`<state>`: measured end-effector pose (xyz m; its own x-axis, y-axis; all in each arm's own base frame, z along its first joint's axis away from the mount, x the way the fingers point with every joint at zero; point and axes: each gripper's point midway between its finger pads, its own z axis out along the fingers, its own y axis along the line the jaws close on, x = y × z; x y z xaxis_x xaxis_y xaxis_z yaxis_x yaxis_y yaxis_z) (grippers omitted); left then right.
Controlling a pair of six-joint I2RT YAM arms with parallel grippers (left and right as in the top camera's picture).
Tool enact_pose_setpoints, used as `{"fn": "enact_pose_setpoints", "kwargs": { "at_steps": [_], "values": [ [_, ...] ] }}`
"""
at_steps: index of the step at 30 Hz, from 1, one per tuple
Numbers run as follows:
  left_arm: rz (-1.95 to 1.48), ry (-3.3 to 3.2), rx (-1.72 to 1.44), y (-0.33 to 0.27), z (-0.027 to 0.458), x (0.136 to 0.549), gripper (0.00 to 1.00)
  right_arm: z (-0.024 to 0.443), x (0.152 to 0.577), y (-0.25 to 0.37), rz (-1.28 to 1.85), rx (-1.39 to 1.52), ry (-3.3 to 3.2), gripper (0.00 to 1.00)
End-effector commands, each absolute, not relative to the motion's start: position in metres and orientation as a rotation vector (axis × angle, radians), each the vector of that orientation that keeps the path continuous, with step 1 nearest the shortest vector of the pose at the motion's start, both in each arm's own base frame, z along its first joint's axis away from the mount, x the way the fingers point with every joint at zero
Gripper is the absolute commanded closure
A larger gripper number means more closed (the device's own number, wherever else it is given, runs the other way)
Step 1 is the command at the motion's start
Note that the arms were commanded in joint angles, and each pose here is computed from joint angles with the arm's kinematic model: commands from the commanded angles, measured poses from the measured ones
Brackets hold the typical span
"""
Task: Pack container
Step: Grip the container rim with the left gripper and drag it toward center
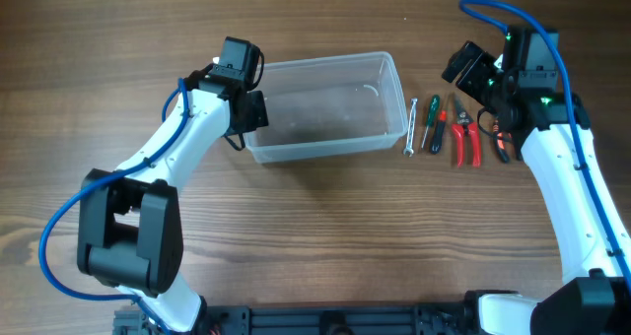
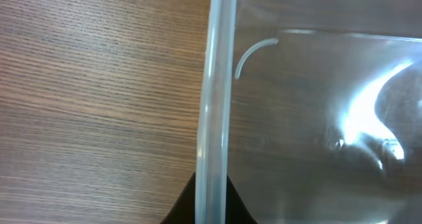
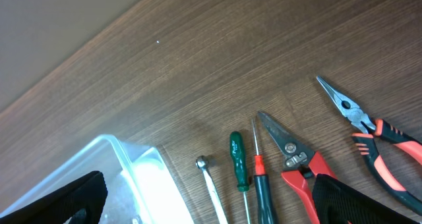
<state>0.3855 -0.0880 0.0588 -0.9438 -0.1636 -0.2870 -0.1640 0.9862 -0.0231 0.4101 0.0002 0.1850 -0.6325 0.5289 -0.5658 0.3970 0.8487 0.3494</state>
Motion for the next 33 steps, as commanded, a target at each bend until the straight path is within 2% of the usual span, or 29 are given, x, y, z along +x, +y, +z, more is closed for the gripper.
{"fn": "enact_pose_setpoints", "kwargs": {
  "at_steps": [1, 4, 8, 14, 18, 19, 20, 21, 26, 33],
  "values": [
    [0.168, 2.934, 0.032, -0.054, 0.037, 0.371, 0.96, 0.189, 0.416, -0.006, 0.21, 0.67, 2.314, 0.0],
    [0.205, 2.964, 0.187, -0.031, 0.036, 0.368, 0.96, 0.189, 0.417, -0.011, 0.182, 0.678, 2.304, 0.0],
    [0.173, 2.985, 0.113, -0.008, 0.035, 0.367, 0.95, 0.189, 0.416, -0.012, 0.17, 0.679, 2.302, 0.0],
    [-0.051, 3.02, 0.044, -0.028, 0.033, 0.36, 0.94, 0.191, 0.419, -0.012, 0.173, 0.676, 2.291, 0.0],
    [-0.068, 3.05, 0.037, -0.034, 0.032, 0.353, 0.87, 0.192, 0.419, -0.012, 0.174, 0.675, 2.288, 0.0],
    [-0.081, 3.06, 0.037, -0.035, 0.032, 0.35, 0.75, 0.192, 0.419, -0.012, 0.174, 0.676, 2.287, 0.0],
    [-0.093, 3.064, 0.038, -0.036, 0.032, 0.349, 0.43, 0.192, 0.419, -0.012, 0.174, 0.675, 2.287, 0.0],
    [-0.093, 3.064, 0.038, -0.036, 0.032, 0.349, 0.0, 0.192, 0.419, -0.012, 0.174, 0.675, 2.287, 0.0],
    [-0.096, 3.001, 0.034, -0.036, 0.056, 0.359, 0.0, 0.187, 0.414, -0.012, 0.127, 0.57, 2.342, 0.0],
    [-0.033, 2.724, -0.015, -0.017, 0.163, 0.396, 0.0, 0.173, 0.396, -0.029, 0.098, 0.634, 2.42, 0.0]
  ]
}}
